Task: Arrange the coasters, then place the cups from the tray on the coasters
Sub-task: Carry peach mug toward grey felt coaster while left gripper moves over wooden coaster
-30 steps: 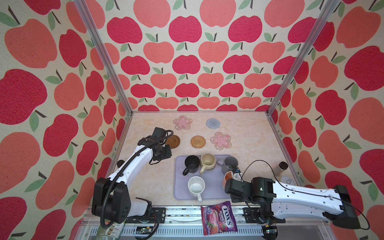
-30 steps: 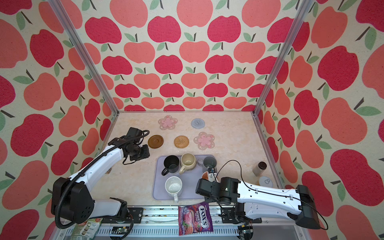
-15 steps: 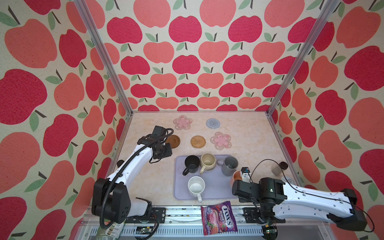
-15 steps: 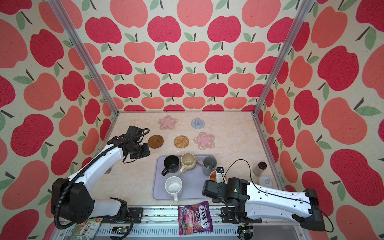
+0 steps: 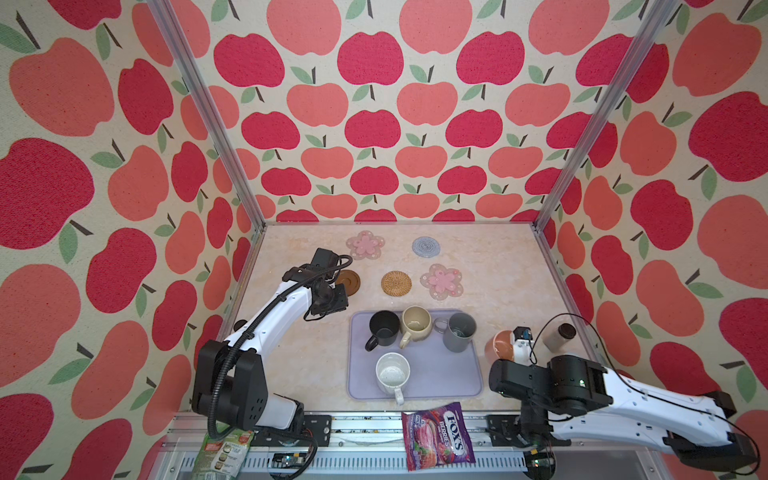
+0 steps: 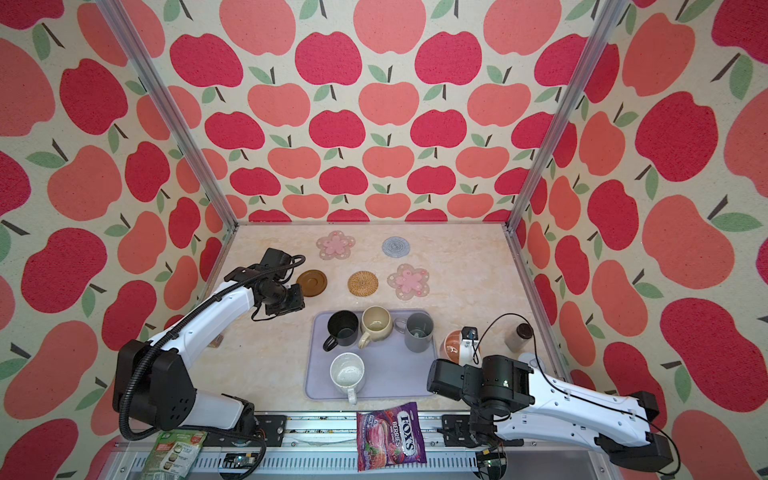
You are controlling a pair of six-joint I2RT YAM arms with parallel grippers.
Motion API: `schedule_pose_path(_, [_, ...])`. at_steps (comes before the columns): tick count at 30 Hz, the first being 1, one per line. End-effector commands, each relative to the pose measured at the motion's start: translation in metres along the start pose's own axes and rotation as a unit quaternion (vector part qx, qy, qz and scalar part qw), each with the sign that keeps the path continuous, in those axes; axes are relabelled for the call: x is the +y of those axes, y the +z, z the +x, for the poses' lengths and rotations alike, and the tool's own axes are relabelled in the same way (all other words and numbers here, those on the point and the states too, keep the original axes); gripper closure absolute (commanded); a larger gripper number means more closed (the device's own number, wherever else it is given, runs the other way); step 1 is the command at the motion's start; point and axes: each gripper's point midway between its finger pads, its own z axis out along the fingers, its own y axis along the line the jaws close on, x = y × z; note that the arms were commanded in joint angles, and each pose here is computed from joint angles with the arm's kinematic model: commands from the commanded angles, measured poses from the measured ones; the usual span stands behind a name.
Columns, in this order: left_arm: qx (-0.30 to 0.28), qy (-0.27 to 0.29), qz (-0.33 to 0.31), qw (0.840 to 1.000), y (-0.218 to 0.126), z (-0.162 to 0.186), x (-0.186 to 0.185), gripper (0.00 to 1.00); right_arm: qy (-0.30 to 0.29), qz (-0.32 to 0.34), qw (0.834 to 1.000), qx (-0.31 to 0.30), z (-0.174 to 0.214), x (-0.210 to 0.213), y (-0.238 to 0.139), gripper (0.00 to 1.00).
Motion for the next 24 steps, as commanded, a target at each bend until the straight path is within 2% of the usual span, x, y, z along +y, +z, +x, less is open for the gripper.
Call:
schedule_pose_path(1, [0.0,0.007,0.0,1.0,-0.005,-0.009,-0.006,0.65,0.002,0.01,0.998,-0.068,-0.033,-0.011,-0.016,1.0])
schedule_pose_path(6, [-0.006,0.013,-0.002,1.0,-0.006,-0.022,-0.011,0.66,0.004,0.011,0.997,-0.072,-0.052,-0.008,-0.017,1.0])
schedule_pose_path(14, [-0.011,0.021,-0.005,1.0,-0.01,-0.042,-0.015,0.66,-0.013,-0.037,0.999,-0.029,-0.086,0.023,0.002,1.0])
schedule_pose_path(24, [-0.012,0.011,-0.001,1.0,-0.013,-0.063,-0.007,0.66,-0.016,-0.05,0.997,-0.049,-0.152,0.03,0.006,1.0])
